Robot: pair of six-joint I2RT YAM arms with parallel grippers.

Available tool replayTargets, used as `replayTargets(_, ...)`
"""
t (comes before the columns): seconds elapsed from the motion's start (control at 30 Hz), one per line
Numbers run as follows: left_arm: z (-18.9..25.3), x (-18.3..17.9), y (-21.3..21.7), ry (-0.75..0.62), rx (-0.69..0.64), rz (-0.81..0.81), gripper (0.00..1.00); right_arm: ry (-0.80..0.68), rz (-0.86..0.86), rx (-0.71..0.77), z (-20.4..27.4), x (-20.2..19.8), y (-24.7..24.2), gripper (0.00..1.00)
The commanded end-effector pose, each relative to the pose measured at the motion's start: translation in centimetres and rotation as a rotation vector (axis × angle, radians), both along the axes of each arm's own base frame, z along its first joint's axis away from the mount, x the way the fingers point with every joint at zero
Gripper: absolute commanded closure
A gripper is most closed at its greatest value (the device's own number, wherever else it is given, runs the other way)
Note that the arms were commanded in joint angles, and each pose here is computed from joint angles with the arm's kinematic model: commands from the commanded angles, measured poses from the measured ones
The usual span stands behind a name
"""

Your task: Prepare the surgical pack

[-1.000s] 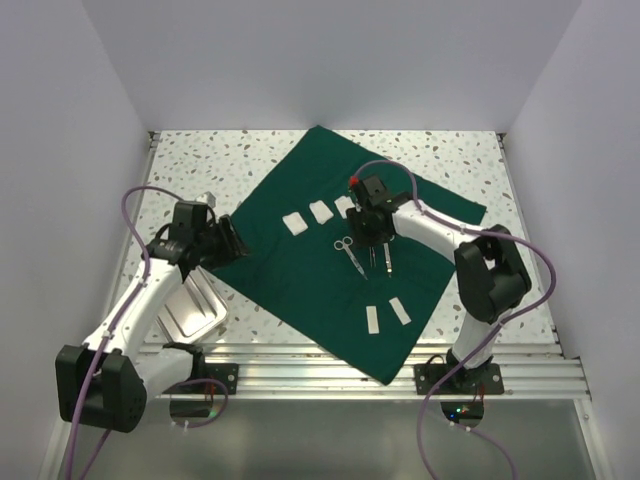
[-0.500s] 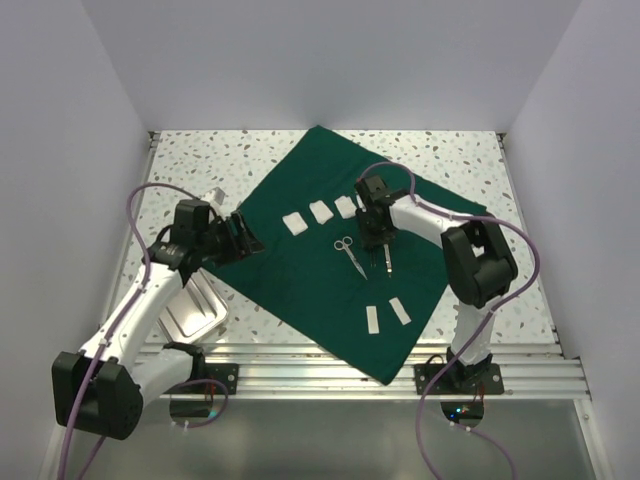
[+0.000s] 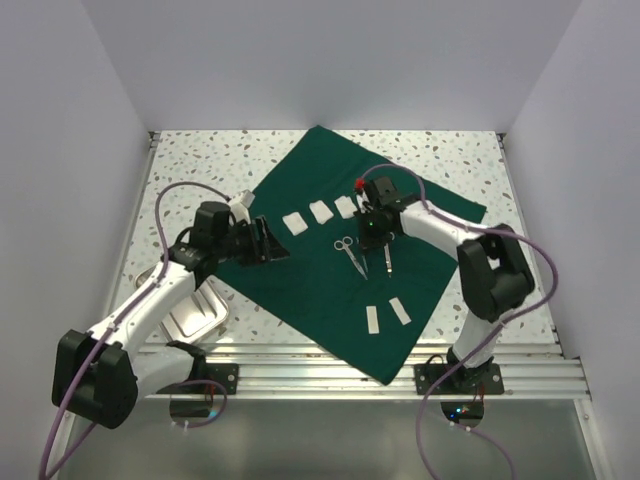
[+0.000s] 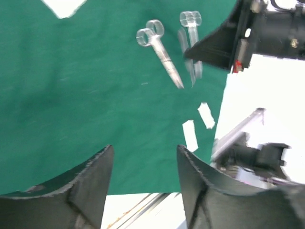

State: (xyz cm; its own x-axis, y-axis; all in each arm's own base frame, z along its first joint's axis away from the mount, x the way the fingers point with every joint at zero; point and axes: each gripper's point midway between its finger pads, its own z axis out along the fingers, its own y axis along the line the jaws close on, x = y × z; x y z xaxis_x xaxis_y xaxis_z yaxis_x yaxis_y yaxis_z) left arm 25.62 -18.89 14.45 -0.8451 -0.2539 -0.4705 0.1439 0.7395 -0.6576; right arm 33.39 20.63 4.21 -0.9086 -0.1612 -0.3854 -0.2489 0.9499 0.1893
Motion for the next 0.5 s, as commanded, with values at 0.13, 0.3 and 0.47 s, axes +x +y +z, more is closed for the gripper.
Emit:
replayTargets(0.13,6.8,0.2,-3.9,-0.263,-0.265,-0.165,0.46,0.010,0.371,0.757,13.4,-6.7,9.3,1.00)
replayTargets(0.3,7.9,-0.5,-4.6,-0.316,-0.333,-0.201,0.48,0.049,0.453,1.014,16.8,-8.8,11.0,1.00)
replayTargets(0.47,8.3,-1.2,-5.9,-0.305,-0.406,-0.201,0.48,0.077,0.469,1.147,19.0,-9.8,11.6,1.00)
